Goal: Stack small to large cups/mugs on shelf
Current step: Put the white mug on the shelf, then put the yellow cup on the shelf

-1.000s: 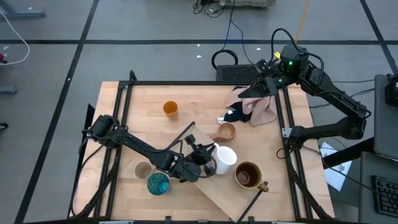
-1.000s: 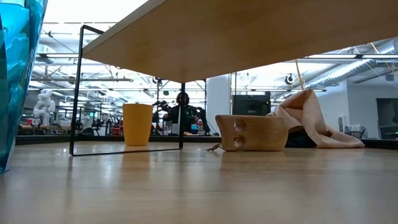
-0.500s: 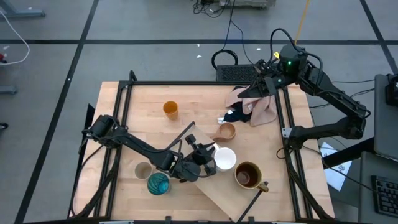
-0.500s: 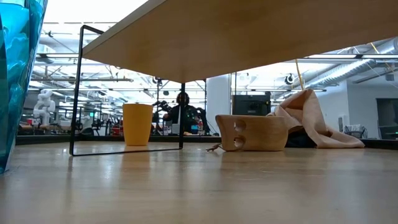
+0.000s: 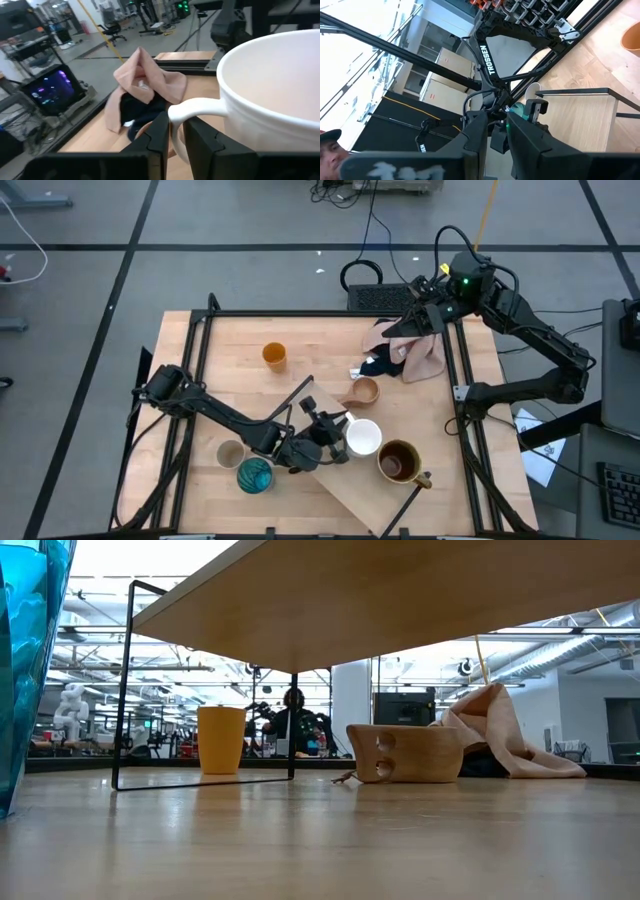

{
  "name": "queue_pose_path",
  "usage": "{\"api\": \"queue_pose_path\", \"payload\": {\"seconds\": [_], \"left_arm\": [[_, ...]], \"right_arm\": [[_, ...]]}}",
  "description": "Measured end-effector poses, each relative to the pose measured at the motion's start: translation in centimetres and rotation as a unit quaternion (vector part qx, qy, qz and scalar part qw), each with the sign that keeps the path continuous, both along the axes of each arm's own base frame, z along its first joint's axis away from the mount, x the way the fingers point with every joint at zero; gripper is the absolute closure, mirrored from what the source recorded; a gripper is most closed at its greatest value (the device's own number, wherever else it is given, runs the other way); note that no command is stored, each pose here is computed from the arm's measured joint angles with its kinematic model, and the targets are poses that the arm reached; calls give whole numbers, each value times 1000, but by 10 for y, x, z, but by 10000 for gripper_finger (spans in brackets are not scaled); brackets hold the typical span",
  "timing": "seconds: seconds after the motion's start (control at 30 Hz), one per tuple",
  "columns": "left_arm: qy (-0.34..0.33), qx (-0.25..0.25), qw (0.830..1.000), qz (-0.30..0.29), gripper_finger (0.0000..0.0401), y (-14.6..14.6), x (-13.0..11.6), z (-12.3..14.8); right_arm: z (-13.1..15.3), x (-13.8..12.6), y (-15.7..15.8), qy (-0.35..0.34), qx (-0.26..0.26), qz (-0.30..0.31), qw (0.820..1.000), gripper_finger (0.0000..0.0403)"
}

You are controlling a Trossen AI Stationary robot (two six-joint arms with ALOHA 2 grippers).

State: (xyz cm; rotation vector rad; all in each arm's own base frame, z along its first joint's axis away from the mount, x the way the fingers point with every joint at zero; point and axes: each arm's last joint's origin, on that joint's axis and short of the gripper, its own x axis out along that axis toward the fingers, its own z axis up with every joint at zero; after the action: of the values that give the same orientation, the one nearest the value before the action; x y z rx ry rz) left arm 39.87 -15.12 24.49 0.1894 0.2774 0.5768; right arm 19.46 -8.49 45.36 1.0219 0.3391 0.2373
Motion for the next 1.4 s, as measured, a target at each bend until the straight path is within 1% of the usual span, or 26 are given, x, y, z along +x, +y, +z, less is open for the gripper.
{"api": "queue_pose_path", "payload": {"seconds": [0.13,0.53,0.67,1.03,1.4], "left_arm": [[-3,-11,1000,-6,326,0,0,0],[8,-19,1000,-7,283,2,0,-4],[15,-27,999,-14,281,2,-1,-6],[29,-19,999,-22,281,-7,-6,-8],[42,-9,999,-7,281,-8,-18,4]], "right_arm": [[0,0,0,0,0,0,1000,337],[0,0,0,0,0,0,1000,337],[0,0,0,0,0,0,1000,337],[0,0,0,-1,-1,2,1000,337],[0,0,0,-4,-8,4,1000,337]]}}
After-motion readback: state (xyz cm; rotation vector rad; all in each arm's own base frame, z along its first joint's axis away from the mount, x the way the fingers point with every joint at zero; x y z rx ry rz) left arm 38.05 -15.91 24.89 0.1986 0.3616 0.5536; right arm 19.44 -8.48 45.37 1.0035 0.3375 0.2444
